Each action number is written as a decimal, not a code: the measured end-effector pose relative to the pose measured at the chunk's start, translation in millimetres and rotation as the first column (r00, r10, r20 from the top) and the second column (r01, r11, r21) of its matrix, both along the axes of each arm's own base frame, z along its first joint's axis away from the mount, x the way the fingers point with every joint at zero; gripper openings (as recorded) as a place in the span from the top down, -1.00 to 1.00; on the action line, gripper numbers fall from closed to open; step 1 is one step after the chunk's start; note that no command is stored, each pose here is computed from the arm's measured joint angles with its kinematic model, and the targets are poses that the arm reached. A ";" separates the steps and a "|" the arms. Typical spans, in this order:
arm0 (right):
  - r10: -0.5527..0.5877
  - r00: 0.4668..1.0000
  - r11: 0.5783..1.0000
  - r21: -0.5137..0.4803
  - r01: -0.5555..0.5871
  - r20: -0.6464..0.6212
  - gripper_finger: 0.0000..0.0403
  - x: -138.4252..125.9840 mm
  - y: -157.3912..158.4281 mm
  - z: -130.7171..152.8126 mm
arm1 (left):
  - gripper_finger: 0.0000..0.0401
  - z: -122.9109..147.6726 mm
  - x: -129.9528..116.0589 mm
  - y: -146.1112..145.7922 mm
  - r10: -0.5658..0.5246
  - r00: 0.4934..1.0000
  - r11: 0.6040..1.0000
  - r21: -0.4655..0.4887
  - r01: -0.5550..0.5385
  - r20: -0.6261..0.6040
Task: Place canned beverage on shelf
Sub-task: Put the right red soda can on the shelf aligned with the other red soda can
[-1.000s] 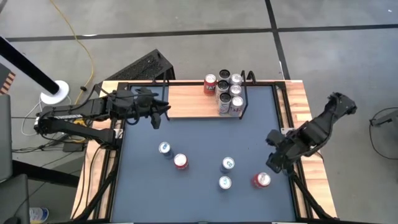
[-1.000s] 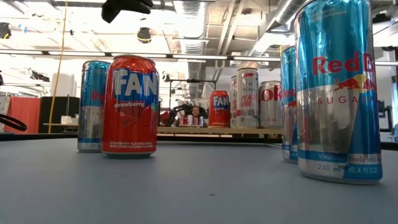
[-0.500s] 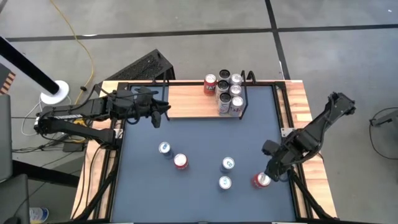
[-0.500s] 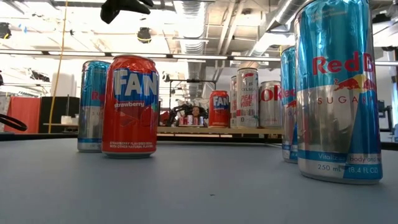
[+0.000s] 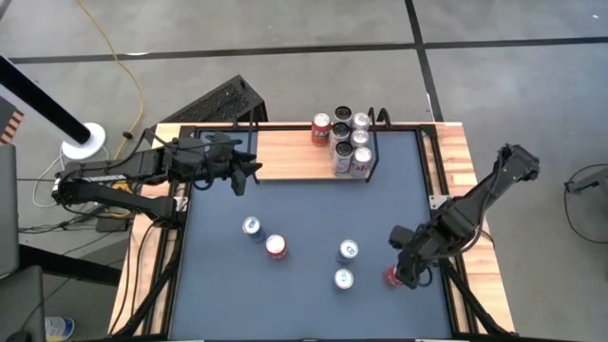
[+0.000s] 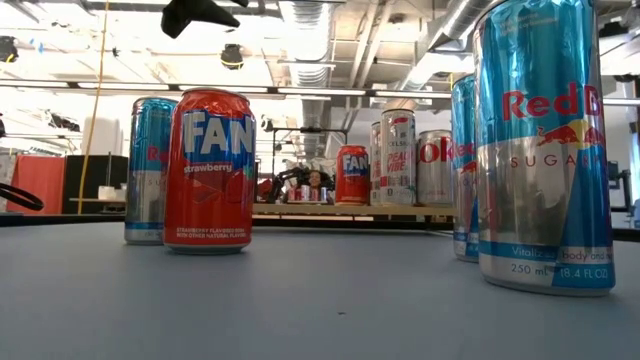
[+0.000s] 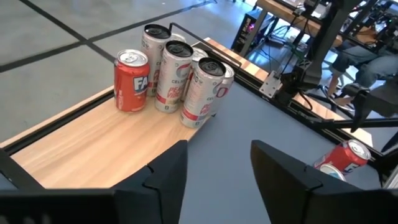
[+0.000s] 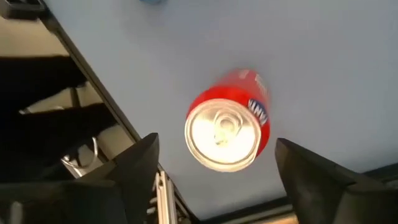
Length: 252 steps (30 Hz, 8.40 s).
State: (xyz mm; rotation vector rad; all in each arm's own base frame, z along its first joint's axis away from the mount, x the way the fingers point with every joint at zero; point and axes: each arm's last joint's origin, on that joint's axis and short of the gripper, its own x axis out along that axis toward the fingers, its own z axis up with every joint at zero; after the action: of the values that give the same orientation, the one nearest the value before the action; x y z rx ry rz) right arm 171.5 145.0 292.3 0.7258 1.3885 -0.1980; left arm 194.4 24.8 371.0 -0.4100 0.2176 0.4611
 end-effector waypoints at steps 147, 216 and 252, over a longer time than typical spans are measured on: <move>0.607 0.742 0.559 -0.511 -0.653 -0.284 -0.32 227.6 -315.9 15.6 | 0.16 0.1 -0.6 1.5 0.058 0.998 0.998 -0.008 -0.058 0.009; 0.352 0.936 0.611 -0.762 -0.215 0.019 -0.68 119.9 -244.6 165.6 | 0.16 3.7 13.6 16.3 0.083 0.996 0.990 0.114 -0.088 0.044; 0.231 0.822 0.723 -0.657 0.213 0.520 -0.59 -5.8 -168.7 243.7 | 1.00 -142.3 179.0 113.7 -0.139 0.975 0.978 0.131 0.162 -0.171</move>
State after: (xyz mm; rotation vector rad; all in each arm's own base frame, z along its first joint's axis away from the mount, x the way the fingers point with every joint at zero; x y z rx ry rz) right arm 165.7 -23.7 535.9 0.0987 0.6302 -0.4299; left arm 373.4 138.6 228.7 -0.2123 0.3677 0.3577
